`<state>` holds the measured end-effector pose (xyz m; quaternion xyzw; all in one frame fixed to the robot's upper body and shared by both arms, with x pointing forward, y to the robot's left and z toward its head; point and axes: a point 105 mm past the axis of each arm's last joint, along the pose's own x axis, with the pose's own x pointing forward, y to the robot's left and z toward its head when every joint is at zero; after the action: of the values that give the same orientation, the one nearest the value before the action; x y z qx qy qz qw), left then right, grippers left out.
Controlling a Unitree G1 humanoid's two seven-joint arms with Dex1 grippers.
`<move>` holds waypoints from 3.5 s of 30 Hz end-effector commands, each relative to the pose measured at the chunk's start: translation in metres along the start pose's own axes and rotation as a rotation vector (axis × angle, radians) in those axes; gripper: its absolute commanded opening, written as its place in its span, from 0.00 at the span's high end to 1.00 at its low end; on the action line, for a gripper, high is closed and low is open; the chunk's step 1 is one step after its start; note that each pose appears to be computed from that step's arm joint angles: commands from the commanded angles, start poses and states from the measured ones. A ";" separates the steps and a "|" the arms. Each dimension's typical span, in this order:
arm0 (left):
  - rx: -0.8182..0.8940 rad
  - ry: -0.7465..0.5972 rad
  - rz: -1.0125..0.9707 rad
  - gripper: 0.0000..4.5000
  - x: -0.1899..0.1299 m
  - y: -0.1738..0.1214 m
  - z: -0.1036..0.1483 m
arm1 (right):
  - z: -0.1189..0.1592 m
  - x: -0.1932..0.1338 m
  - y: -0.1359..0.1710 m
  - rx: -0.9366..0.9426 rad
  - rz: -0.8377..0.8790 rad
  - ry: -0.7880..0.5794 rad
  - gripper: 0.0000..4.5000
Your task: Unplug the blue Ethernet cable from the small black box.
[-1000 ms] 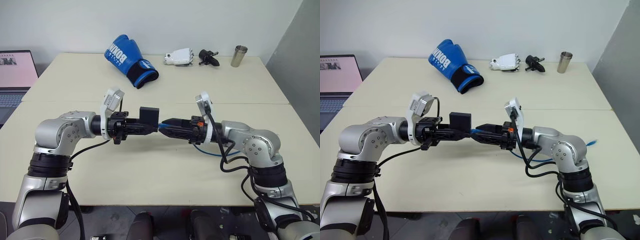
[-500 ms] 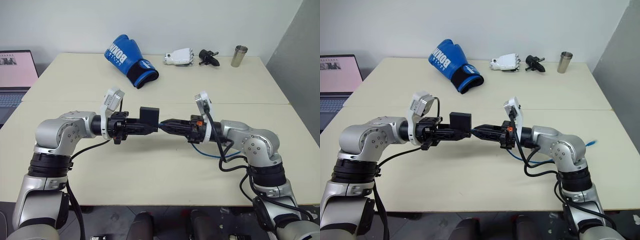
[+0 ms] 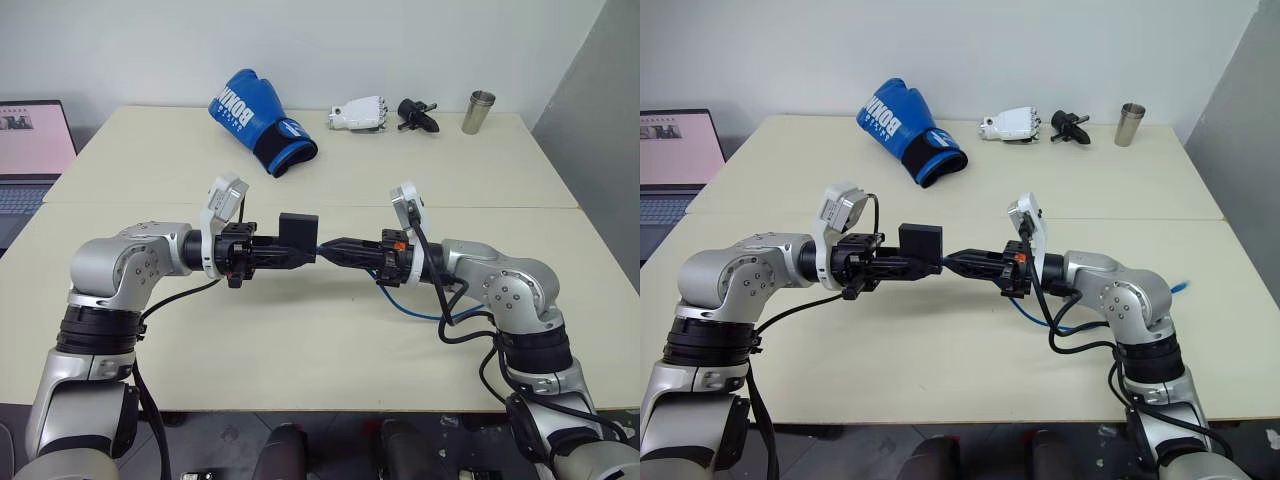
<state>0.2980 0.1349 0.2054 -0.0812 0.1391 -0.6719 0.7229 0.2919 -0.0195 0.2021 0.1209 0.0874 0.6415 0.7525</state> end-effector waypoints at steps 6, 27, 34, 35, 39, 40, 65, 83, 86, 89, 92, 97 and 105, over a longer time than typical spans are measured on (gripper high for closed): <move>0.069 -0.041 0.082 0.82 -0.023 0.003 0.021 | -0.001 -0.017 -0.004 -0.027 -0.031 0.029 0.99; 0.249 -0.007 0.291 0.82 -0.025 0.030 0.015 | 0.012 -0.081 -0.149 -0.430 -0.907 0.041 0.83; 0.288 -0.025 0.355 0.82 -0.026 0.039 0.015 | 0.015 -0.075 -0.141 -0.427 -0.841 0.014 0.46; 0.309 -0.043 0.396 0.82 -0.029 0.044 0.017 | 0.020 -0.071 -0.134 -0.450 -0.805 0.002 0.44; 0.420 -0.105 0.618 0.82 -0.041 0.069 0.024 | 0.025 -0.049 -0.095 -0.528 -0.563 -0.009 0.20; 0.446 -0.110 0.667 0.82 -0.045 0.075 0.023 | 0.022 -0.044 -0.086 -0.528 -0.500 0.000 0.17; 0.232 -0.180 1.225 0.59 -0.113 0.128 -0.089 | 0.001 -0.012 -0.034 -0.610 -0.200 0.165 0.07; 0.333 -0.174 1.193 0.15 -0.113 0.094 -0.058 | 0.008 -0.036 -0.033 -0.632 -0.248 0.167 0.07; 0.354 -0.118 1.136 0.15 -0.111 0.074 -0.051 | 0.014 -0.054 -0.030 -0.631 -0.283 0.169 0.07; 0.399 -0.013 1.140 0.15 -0.123 0.059 -0.044 | 0.020 -0.074 -0.025 -0.612 -0.316 0.176 0.07; 0.431 0.098 1.121 0.15 -0.130 0.049 -0.039 | 0.026 -0.093 -0.022 -0.609 -0.346 0.181 0.07; 0.455 0.192 0.967 0.15 -0.136 0.028 -0.018 | 0.039 -0.129 -0.019 -0.592 -0.387 0.194 0.07; 0.473 0.231 0.833 0.15 -0.146 0.016 0.004 | 0.049 -0.153 -0.009 -0.486 -0.363 0.232 0.07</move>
<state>0.3096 0.2788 0.2107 0.2078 0.0898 -0.3296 0.9166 0.2931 -0.1743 0.2278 -0.1461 0.0577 0.5052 0.8486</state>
